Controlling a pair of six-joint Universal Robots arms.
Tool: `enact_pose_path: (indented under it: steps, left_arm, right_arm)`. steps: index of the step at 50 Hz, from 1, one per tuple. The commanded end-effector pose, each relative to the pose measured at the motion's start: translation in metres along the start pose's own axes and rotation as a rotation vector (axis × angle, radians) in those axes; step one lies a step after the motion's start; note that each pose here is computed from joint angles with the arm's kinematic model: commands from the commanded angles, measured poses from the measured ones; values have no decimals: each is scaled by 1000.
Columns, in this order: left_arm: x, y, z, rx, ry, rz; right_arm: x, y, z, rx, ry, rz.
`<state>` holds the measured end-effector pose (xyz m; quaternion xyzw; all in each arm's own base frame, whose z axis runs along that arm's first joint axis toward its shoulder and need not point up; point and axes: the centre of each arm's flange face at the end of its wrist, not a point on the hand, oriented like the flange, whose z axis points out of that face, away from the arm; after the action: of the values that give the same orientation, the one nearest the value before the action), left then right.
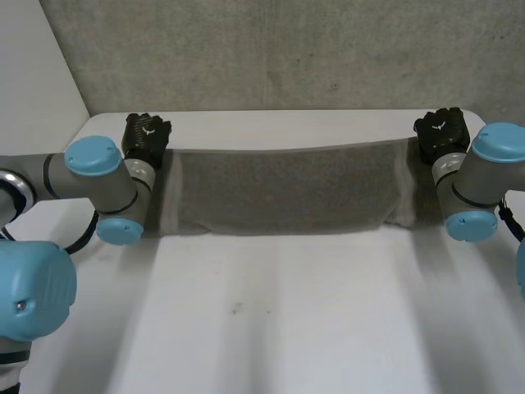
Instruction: Fold the towel.
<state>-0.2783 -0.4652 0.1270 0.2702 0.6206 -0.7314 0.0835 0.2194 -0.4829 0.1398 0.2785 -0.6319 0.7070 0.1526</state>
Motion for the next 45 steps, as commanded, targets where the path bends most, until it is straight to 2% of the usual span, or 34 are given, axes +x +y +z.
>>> enact_pose_path:
  steps: [1, 6, 9, 13, 15, 20, 24, 26, 33, 40, 45]
  left_arm:
    - [5, 7, 7, 18, -3, 1]
    - [9, 7, 5, 11, 3, -9]
    - [16, -1, 2, 26, 19, -16]
    - [3, -21, -1, 36, 3, -16]
    - [-4, -28, -5, 31, -5, -17]
    - [-22, -52, -26, 10, -15, -23]
    - [-36, -73, -57, -12, 0, -80]
    - [-39, -80, -70, -20, 7, -114]
    - [-47, -99, -133, -59, 62, -298]
    - [-40, -96, -174, -113, 114, -380]
    - [-35, -89, -195, -149, 129, -386]
  right_arm:
    - [-7, 8, 4, 7, -5, 2]
    - [-10, 7, 0, 4, -16, 4]
    - [1, -14, 1, 56, 15, 22]
    - [21, -40, -2, 108, 59, 78]
    - [38, -60, -13, 140, 76, 140]
    - [63, -94, -39, 188, 89, 168]
    - [74, -108, -58, 184, 86, 171]
    - [74, -114, -79, 144, 40, 171]
    - [69, -107, -118, -51, -82, 183]
    - [58, -69, -147, -310, -201, 204]
    - [49, -49, -150, -339, -226, 207]
